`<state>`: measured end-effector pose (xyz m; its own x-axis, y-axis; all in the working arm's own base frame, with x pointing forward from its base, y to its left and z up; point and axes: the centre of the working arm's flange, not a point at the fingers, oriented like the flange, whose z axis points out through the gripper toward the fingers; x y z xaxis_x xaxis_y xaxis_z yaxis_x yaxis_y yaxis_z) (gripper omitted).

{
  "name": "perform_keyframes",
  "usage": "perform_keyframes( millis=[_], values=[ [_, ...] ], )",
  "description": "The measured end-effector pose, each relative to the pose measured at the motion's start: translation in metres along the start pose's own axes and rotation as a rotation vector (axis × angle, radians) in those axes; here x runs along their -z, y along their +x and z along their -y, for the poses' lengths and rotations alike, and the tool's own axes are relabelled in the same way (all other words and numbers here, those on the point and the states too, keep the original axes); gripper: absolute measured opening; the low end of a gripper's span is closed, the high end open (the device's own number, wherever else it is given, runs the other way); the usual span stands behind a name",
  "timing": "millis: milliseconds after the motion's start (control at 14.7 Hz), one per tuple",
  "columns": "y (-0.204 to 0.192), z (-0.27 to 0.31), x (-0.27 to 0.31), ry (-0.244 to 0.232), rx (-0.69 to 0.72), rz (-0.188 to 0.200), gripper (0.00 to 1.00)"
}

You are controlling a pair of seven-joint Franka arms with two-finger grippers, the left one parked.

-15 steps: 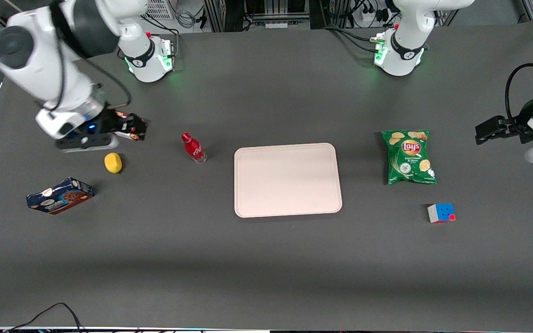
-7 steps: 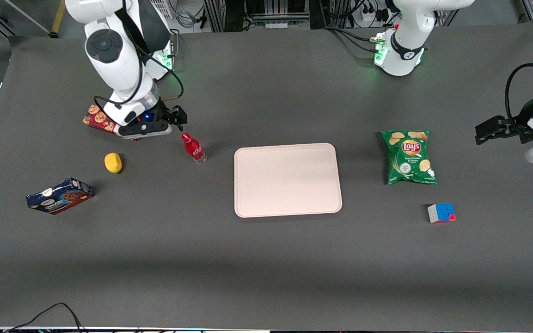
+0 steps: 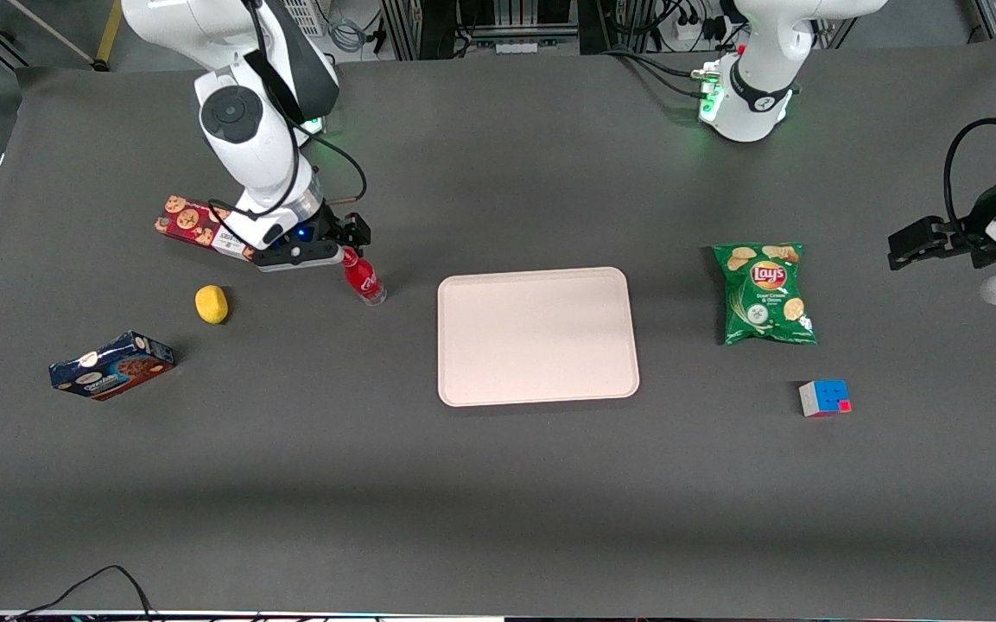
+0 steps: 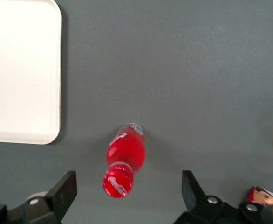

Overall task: Place coke bottle on tray
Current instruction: 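Lower the open right gripper and close it around the bottle's cap end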

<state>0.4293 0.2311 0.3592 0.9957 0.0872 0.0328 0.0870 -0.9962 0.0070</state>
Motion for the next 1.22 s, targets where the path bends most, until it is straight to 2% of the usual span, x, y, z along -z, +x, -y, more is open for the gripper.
perform_keyframes(
  millis=[204, 748, 1224],
  values=[
    [0.002, 0.007, -0.020, 0.013, -0.002, 0.012, 1.00],
    [-0.003, 0.009, -0.045, 0.004, -0.001, 0.056, 1.00],
    [-0.011, 0.023, -0.045, 0.000, -0.004, 0.056, 1.00]
  ],
)
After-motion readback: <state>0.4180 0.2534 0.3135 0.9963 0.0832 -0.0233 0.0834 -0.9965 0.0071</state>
